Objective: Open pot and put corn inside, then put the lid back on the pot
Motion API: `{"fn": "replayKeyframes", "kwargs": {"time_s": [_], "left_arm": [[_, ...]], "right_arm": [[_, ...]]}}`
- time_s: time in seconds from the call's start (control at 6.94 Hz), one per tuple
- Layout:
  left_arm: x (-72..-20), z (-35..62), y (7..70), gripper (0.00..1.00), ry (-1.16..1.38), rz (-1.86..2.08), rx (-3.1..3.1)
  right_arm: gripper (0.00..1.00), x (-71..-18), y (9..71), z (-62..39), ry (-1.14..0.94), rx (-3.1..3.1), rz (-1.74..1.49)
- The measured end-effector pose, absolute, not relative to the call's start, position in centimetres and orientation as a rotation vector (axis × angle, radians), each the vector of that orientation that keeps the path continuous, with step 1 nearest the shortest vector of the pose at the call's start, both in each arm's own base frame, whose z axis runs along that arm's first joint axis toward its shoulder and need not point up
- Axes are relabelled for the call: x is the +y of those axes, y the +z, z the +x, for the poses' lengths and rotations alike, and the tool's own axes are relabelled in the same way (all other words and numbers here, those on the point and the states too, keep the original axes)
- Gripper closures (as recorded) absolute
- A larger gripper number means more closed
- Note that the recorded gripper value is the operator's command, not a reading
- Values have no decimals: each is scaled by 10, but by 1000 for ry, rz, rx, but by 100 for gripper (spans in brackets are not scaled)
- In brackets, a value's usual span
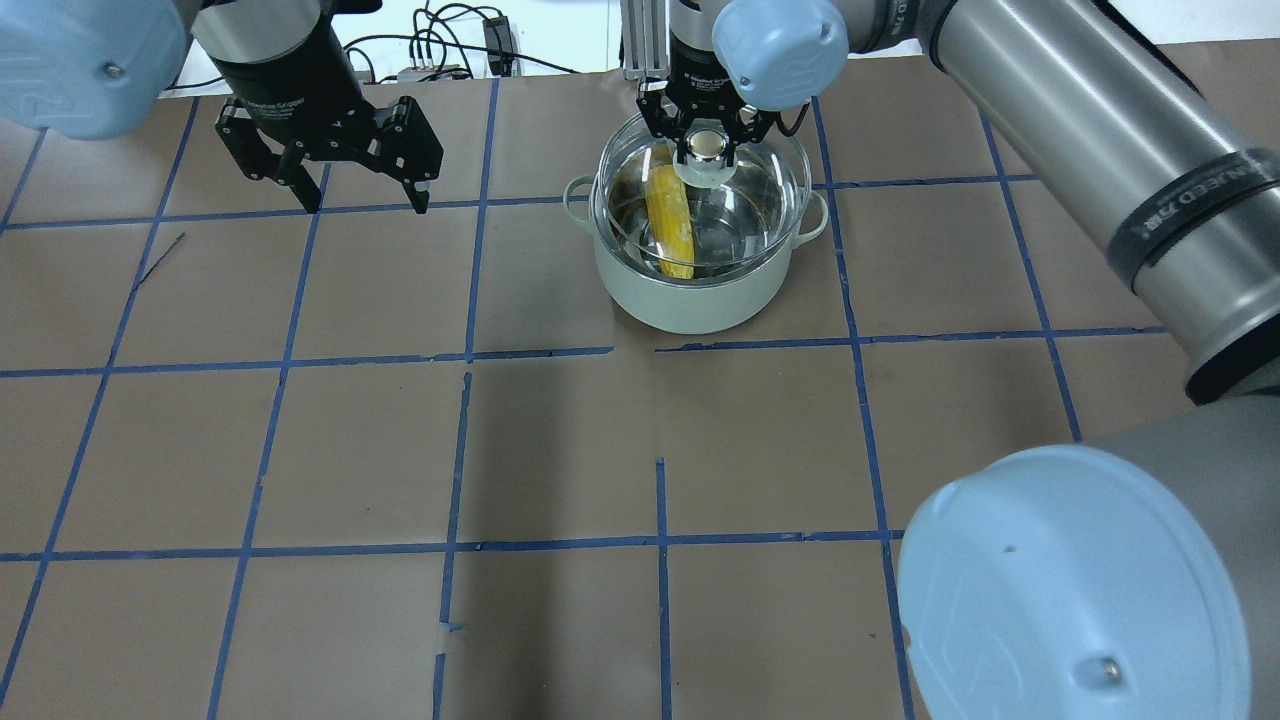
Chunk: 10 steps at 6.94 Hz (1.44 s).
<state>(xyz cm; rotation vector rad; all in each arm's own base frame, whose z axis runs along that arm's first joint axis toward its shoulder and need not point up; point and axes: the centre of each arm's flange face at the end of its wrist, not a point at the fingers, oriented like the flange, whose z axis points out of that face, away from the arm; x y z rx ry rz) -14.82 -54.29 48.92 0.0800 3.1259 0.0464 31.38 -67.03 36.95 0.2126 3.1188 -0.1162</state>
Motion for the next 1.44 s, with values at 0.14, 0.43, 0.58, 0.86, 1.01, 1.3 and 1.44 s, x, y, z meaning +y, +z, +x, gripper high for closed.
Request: {"fn": "replayKeyframes", "kwargs": {"time_s": [0.14, 0.43, 0.58, 0.86, 1.01, 1.3, 1.44], "left_arm": [[-543, -146, 489, 0, 49, 76, 3127], [-543, -146, 488, 0, 54, 74, 3129], [-542, -146, 487, 0, 55, 73, 3130], [-542, -146, 487, 0, 55, 72, 3132], [-542, -146, 487, 0, 55, 71, 3133], [-542, -146, 486, 0, 56, 72, 3133], [-542, -145, 487, 0, 56, 72, 3133]], "right_arm": [[76, -672, 365, 316, -114, 3107, 219], [75, -671, 363, 317, -101, 3105, 221], [75, -670, 364, 317, -97, 3107, 221], [73, -669, 363, 318, -91, 3109, 222], [72, -668, 362, 318, -87, 3112, 222], [69, -667, 361, 318, -70, 3117, 221], [69, -667, 360, 318, -67, 3118, 221]]}}
